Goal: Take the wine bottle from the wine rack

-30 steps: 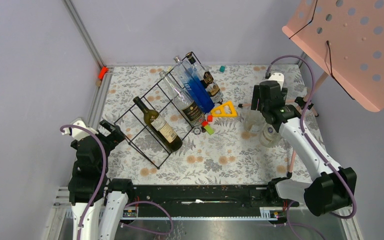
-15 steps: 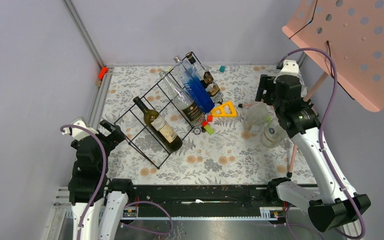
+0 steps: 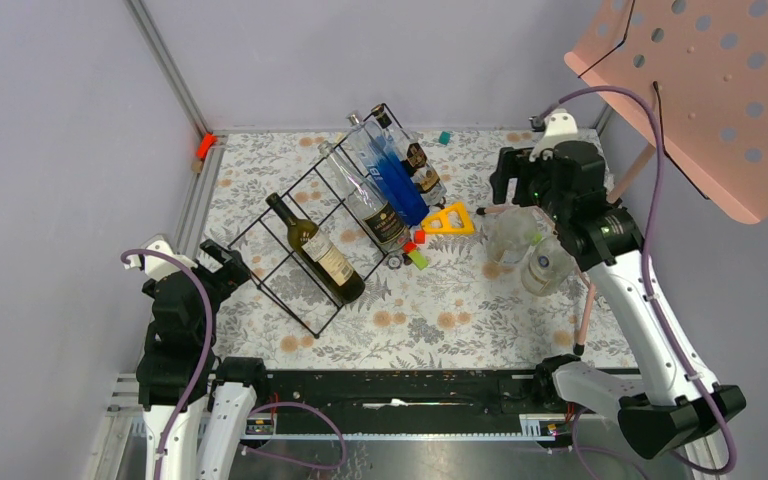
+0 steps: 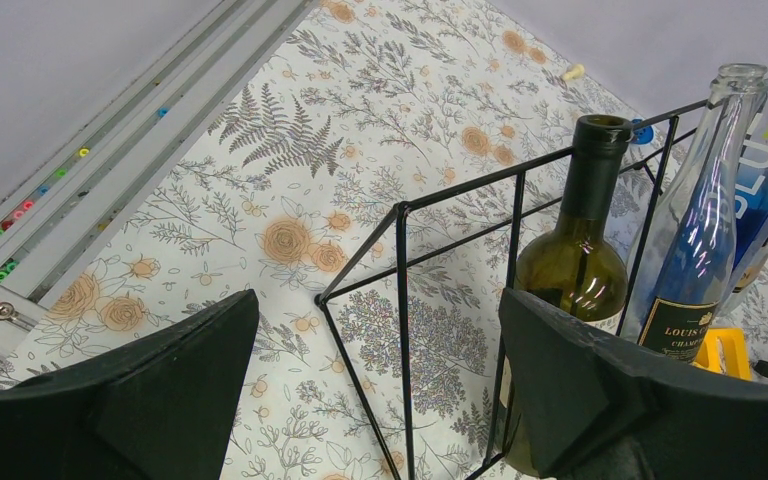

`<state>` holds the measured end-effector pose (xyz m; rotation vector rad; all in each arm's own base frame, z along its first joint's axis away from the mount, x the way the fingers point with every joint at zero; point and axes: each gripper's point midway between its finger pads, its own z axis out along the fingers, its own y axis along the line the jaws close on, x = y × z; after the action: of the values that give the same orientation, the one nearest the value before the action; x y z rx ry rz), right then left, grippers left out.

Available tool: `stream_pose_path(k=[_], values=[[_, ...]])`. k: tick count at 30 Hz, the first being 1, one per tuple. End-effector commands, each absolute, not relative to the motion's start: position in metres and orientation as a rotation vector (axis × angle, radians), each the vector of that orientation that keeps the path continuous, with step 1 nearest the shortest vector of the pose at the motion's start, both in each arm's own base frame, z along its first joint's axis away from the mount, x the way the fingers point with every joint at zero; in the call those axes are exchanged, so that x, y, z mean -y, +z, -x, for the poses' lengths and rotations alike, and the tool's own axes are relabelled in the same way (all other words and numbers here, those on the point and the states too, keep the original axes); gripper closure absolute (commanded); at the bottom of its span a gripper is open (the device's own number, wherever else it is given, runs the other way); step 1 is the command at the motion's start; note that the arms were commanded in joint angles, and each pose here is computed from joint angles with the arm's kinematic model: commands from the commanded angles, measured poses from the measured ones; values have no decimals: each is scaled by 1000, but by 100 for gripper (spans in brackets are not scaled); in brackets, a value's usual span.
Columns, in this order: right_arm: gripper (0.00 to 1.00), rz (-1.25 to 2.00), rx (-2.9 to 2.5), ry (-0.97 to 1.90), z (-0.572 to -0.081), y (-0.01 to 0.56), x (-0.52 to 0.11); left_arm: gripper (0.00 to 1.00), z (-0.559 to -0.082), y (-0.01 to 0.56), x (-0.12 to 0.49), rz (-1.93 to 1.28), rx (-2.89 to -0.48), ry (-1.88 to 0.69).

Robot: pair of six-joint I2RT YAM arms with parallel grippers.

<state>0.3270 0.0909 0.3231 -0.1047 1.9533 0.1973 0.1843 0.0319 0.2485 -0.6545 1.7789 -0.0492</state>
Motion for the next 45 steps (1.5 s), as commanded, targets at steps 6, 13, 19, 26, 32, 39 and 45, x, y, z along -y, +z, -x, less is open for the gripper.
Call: stream_pose_path(k=[6,13,19,26,32,39,45], values=[[17,423,-1909,355,-332,338,-191,1,-192,256,-32,637,-1746,-56],[19,636,-1880,573,-320,333,-294,1,-195,252,-32,636,-1767,-49],[19,777,-1876,691,-311,324,-372,1,-198,249,-31,634,-1790,-45],[20,917,-1842,846,-297,315,-460,1,-197,249,-32,638,-1785,-42],[23,961,-1864,902,-301,299,-515,1,-197,249,-33,641,-1783,-38],[30,944,-1850,877,-320,281,-547,1,-196,250,-34,645,-1775,-34],[35,907,-1857,816,-332,266,-546,1,-196,249,-34,646,-1779,-34]])
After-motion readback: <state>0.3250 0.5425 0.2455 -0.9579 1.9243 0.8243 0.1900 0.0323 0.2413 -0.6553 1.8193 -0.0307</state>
